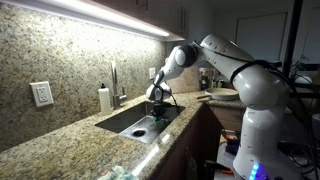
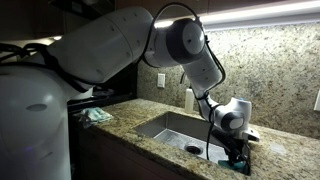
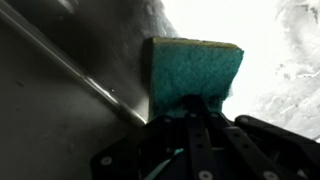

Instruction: Push the faucet to the left, use the sponge in the sink to wipe the sink

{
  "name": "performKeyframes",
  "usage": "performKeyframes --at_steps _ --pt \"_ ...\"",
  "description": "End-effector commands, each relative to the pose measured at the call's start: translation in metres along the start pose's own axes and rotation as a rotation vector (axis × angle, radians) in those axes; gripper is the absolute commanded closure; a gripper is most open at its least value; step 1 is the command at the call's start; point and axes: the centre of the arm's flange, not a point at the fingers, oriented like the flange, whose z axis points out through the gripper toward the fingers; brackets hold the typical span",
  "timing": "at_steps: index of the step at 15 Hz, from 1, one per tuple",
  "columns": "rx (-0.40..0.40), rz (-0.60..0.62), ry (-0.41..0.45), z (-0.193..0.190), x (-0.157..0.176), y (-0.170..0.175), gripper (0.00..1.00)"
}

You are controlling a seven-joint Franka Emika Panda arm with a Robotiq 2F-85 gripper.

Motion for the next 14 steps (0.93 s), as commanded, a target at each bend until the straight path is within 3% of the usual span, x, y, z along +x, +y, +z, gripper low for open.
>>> performKeyframes --at_steps 1,9,13,14 --pt "0.044 -0.035 0.044 0.015 0.027 -0.031 1.00" --pt "0.137 -0.179 0.109 -0.007 0.023 -0.096 1.00" --pt "0.121 -0.129 0.117 -0.027 0.019 -0.086 1.00" --pt "0.108 -0.113 0.112 -0.030 0.016 -0.077 0.74"
